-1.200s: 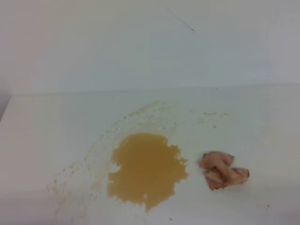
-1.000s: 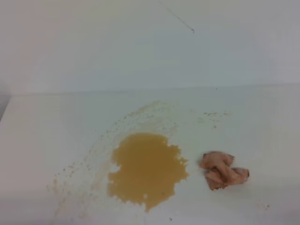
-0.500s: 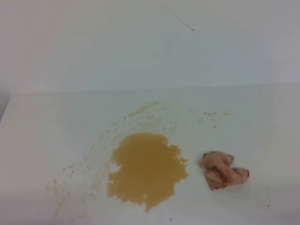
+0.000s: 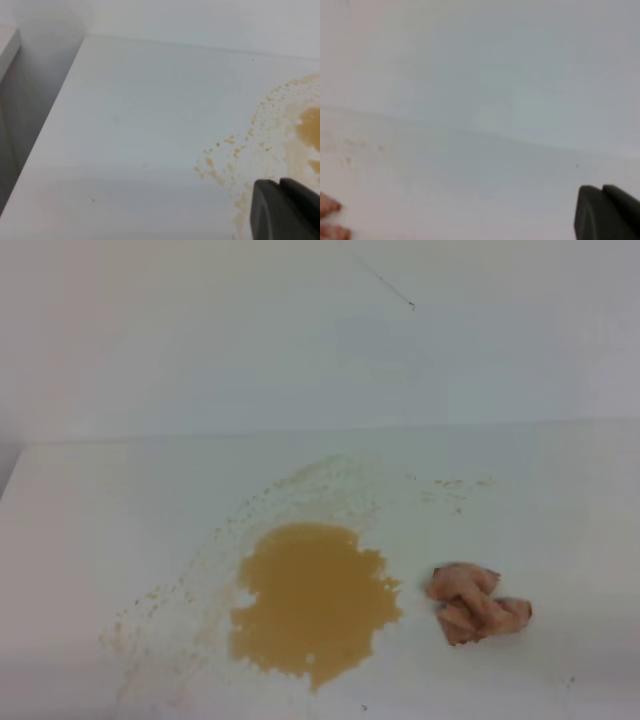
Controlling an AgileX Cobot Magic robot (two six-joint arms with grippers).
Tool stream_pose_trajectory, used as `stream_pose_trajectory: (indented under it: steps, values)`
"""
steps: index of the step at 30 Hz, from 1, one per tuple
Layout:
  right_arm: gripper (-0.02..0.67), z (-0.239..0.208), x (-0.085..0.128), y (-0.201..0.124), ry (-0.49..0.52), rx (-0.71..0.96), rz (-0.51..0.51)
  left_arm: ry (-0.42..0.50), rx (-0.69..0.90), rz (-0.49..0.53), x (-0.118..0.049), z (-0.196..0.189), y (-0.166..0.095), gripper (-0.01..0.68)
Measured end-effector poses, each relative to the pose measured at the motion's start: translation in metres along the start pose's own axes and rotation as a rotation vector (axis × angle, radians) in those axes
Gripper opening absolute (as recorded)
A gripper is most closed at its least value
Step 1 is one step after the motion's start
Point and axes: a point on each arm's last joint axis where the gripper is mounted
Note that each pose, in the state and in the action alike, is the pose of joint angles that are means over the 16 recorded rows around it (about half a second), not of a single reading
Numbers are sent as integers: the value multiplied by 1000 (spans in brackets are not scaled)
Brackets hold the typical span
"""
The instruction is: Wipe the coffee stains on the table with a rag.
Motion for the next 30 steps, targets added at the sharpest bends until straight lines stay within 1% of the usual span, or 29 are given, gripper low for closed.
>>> stream_pose_trajectory:
  steps: [9,14,18,21,24,27,30]
  values:
    - [-3,-4,13,23,160,-251,73,0,0,0,0,0,0,-2]
    - [-3,-9,19,36,251,-376,146,0,0,0,0,0,0,-2]
    - [-3,-15,19,54,288,-451,204,0,0,0,0,0,0,-2]
    - [-3,-18,17,72,290,-474,256,0,0,0,0,0,0,-3]
    - [-3,-18,11,93,264,-452,320,0,0,0,0,0,0,-3]
    - [-3,-11,4,114,205,-378,379,0,0,0,0,0,0,-3]
    - [-3,4,-3,135,124,-261,418,0,0,0,0,0,0,-3]
Point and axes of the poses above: a point on each arm's last joint axis where the gripper is mounted, z pointing out along that axis toward the gripper, x along the wrist's bending axis when the last joint is at zero, y = z × x, and after that the axes turned 11 degrees about z, right-handed
